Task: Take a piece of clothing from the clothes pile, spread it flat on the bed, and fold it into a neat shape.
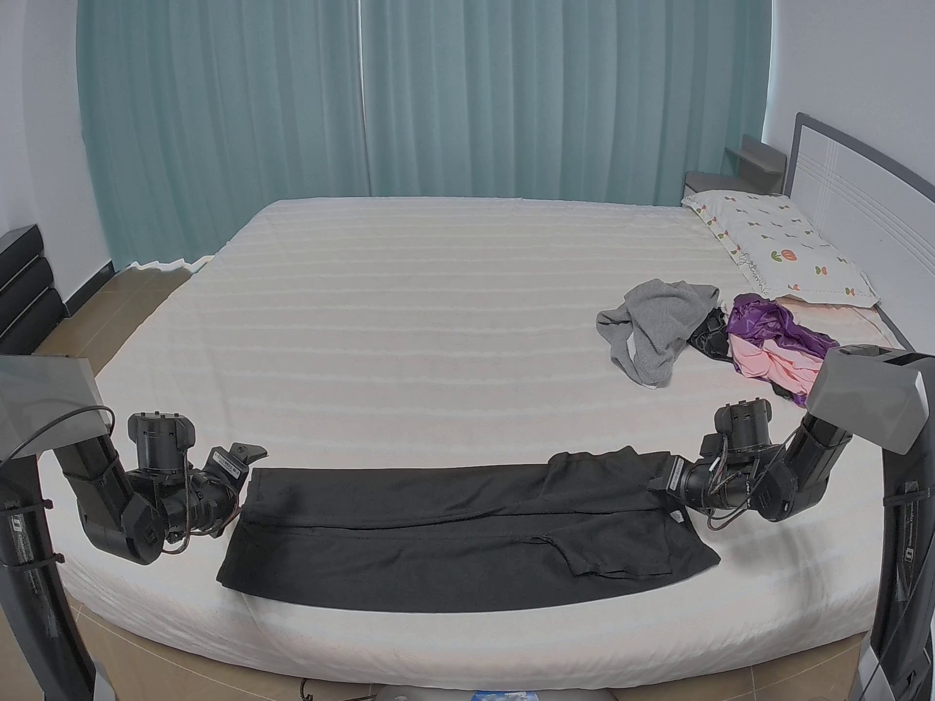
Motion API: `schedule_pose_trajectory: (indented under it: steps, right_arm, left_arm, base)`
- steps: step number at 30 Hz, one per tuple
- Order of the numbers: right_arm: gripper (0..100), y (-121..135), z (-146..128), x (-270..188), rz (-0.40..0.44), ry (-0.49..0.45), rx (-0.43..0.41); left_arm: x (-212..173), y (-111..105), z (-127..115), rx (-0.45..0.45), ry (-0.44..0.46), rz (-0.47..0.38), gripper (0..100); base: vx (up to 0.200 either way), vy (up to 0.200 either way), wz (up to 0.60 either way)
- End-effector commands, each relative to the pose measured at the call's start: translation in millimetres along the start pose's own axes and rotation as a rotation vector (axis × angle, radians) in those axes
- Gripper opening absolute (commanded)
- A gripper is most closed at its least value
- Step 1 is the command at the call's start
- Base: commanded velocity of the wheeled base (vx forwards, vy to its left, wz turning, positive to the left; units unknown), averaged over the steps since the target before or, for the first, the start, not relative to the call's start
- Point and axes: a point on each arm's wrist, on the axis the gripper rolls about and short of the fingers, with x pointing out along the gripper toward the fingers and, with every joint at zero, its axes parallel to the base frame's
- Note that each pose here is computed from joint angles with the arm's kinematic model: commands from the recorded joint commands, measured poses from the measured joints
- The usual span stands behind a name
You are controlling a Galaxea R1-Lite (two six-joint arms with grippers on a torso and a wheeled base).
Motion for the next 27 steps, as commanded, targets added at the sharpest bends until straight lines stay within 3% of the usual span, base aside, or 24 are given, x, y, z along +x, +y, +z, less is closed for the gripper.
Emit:
schedule_pose_trajectory:
  steps: [1, 8, 9, 17, 25, 27]
  right_arm:
    - [0, -1, -1, -2, -0.002, 0.002, -0.003]
    - [0, -2, -4, -2, -0.012, 0.027, -0.019]
    - [100, -2, -4, -2, -0.01, 0.027, -0.021]
    - [100, 6, 8, -6, 0.014, -0.028, -0.009]
    - [100, 10, 12, -4, 0.03, -0.049, 0.027]
    - [100, 10, 13, -4, 0.032, -0.053, 0.028]
  left_arm:
    - [2, 1, 0, -0.001, 0.001, 0.003, 100]
    - [3, 1, 0, -0.002, 0.001, 0.002, 100]
    - [3, 0, 0, -0.002, 0.0, 0.0, 100]
    - [6, -6, 7, 0.013, -0.023, -0.022, 100]
    - [35, -19, 22, 0.217, 0.004, -0.002, 100]
    - [43, -16, 20, 0.276, 0.064, 0.009, 100]
  base:
    - [0.0, 0.0, 0.0]
    - [0.0, 0.0, 0.0]
    - [0.0, 0.0, 0.0]
    - [0.0, 0.0, 0.0]
    - [0.0, 0.0, 0.0]
    - [0.0, 0.0, 0.0]
